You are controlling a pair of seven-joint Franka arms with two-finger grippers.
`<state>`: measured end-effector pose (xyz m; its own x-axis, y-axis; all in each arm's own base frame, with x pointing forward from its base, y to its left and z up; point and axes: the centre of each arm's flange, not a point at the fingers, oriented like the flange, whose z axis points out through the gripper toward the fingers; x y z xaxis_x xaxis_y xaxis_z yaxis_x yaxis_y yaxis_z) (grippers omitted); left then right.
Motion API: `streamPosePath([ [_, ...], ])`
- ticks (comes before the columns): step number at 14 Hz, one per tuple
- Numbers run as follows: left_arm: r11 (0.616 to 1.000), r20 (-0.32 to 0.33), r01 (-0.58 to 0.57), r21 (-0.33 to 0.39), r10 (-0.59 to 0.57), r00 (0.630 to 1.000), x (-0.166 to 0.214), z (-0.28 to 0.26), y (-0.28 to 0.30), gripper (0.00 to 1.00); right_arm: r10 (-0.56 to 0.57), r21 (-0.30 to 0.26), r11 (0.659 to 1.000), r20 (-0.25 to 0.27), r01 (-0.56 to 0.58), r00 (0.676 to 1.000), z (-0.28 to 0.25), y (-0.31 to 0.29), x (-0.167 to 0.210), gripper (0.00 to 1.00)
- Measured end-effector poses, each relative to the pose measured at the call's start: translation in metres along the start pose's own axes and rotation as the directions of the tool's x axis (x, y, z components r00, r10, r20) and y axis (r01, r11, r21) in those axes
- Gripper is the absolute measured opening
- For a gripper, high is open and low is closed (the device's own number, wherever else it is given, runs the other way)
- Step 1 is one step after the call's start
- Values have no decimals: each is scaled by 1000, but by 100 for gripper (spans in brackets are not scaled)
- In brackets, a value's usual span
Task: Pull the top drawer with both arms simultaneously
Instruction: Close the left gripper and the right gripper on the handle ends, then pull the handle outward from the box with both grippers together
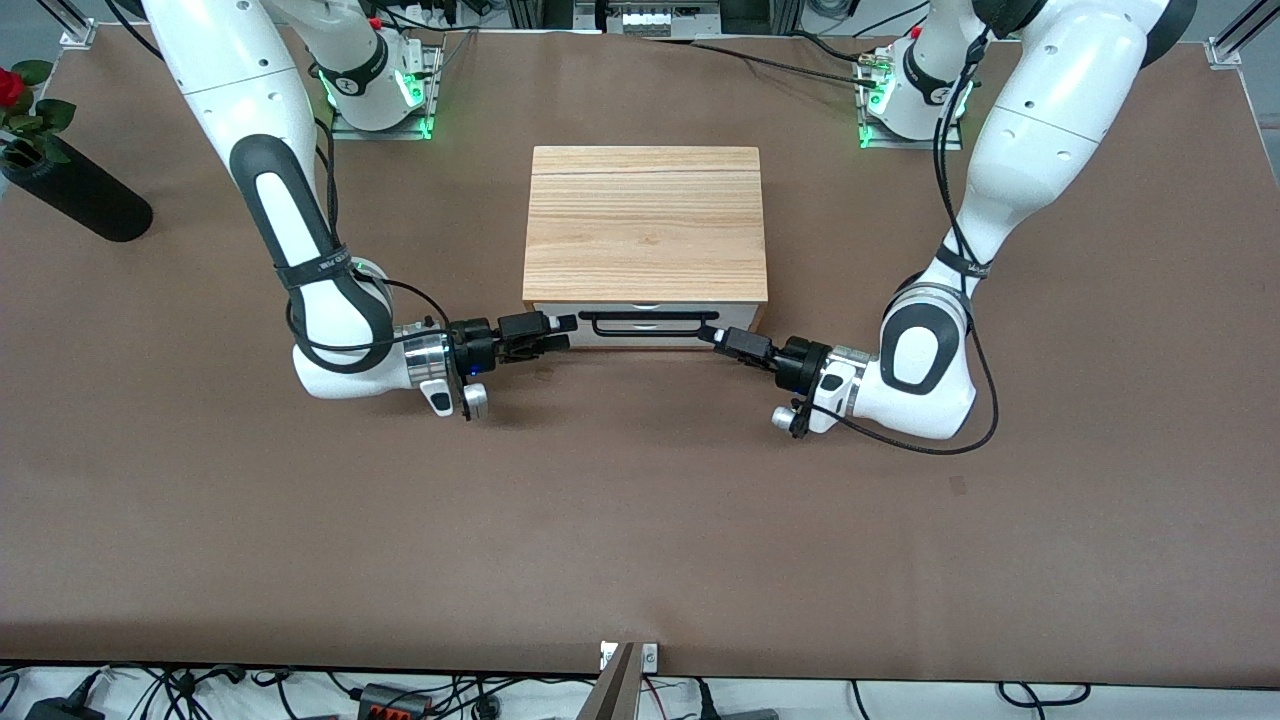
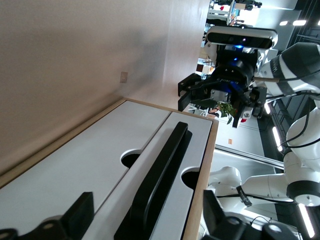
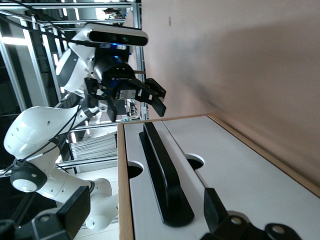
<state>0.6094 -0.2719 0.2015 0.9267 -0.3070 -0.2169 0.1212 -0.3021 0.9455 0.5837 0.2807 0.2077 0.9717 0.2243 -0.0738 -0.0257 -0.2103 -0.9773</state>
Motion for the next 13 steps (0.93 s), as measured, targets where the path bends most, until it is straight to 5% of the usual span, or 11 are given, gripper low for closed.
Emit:
streamPosePath([
  [5, 996, 1, 57, -73, -57, 998, -10, 27, -9, 70, -69, 68, 995, -35, 71, 997, 33, 28, -19, 94],
  [8, 995, 0, 64, -80, -65, 998, -14, 29, -16, 60, -100, 65, 993, -43, 102, 994, 33, 44, -22, 63],
  [10, 995, -3, 66, -77, -66, 998, -15, 29, -19, 40, -104, 83, 991, -48, 107, 993, 32, 40, -20, 44],
  [13, 996, -11, 45, -74, -45, 999, -15, 28, -21, 28, -106, 79, 991, -51, 110, 993, 32, 41, -20, 39],
])
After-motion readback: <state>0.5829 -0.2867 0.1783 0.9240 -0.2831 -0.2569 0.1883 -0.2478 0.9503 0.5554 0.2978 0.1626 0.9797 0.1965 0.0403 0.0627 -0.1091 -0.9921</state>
